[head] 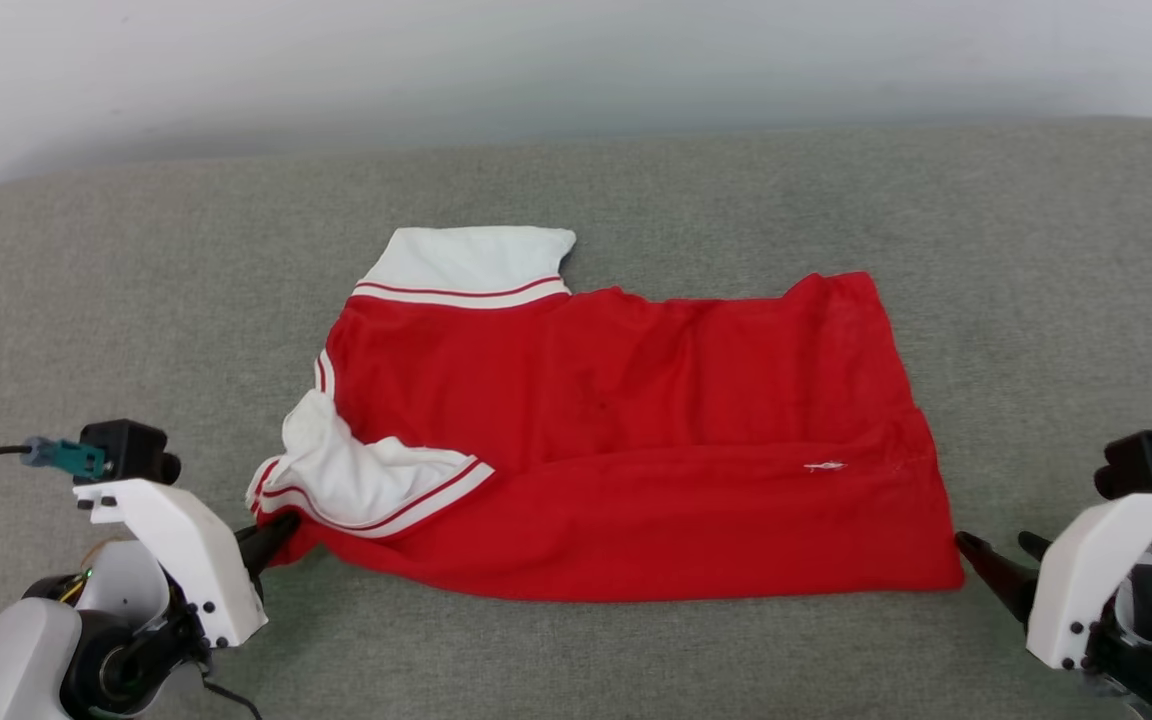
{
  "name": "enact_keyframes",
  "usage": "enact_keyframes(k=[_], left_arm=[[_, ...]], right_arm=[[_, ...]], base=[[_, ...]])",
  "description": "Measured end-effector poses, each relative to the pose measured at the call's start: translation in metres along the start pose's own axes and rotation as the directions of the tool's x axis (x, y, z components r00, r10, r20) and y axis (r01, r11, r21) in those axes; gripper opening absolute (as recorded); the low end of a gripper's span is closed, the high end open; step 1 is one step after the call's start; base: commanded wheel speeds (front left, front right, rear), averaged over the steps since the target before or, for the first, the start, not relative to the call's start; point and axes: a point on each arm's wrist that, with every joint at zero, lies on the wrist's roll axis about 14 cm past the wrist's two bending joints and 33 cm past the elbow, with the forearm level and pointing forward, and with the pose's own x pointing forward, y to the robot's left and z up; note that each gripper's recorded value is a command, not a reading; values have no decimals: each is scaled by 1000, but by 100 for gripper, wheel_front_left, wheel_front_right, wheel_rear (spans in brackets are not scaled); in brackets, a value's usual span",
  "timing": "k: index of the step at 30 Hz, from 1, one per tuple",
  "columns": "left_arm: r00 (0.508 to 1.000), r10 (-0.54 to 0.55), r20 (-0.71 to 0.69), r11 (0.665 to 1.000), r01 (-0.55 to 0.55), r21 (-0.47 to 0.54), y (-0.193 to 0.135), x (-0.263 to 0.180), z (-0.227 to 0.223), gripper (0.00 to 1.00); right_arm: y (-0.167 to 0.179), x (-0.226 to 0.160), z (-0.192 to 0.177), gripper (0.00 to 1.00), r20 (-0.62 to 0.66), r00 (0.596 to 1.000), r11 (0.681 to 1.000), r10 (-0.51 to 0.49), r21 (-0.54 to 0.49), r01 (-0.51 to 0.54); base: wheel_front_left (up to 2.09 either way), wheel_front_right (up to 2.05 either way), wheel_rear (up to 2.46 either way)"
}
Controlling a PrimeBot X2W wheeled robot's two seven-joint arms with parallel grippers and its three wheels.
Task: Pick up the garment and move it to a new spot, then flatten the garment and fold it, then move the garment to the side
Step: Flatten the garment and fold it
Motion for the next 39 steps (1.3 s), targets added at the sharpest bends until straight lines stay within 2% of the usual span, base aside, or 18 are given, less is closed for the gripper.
enact_keyframes(k=[11, 12, 13, 14, 15, 21, 31, 39], left_arm=[[1000, 3, -2, 1000, -3, 18, -2, -2, 0, 0], [1000, 6, -5, 1000, -6, 15, -1, -2, -1, 0], [1000, 6, -9, 1000, -6, 12, -1, -3, -3, 0], [1000, 6, -10, 1000, -6, 11, 0, -3, -3, 0], [1000, 6, -10, 1000, -6, 9, 0, -3, -4, 0], [1000, -6, -9, 1000, 6, -16, -3, -8, -7, 0], [999, -18, 49, 1000, 19, -11, -12, -28, -5, 0], [996, -25, 91, 1000, 26, -11, -22, -57, -17, 0]], right_arm=[[34, 50, -14, 100, -156, 984, 996, 89, 24, -86], [35, 52, -15, 55, -162, 982, 995, 94, 25, -91], [37, 53, -14, 55, -165, 981, 995, 101, 30, -98], [38, 54, -15, 35, -168, 980, 994, 106, 35, -102], [39, 55, -14, 2, -166, 980, 994, 109, 35, -105], [46, 52, -10, 0, -145, 980, 991, 136, 28, -134], [50, 27, 7, 0, -58, 988, 988, 143, -46, -146], [52, -1, -4, 0, -27, 988, 986, 151, -67, -152]], base=[[0, 0, 0], [0, 0, 0], [0, 0, 0], [0, 0, 0], [0, 0, 0], [0, 0, 0], [0, 0, 0], [0, 0, 0]])
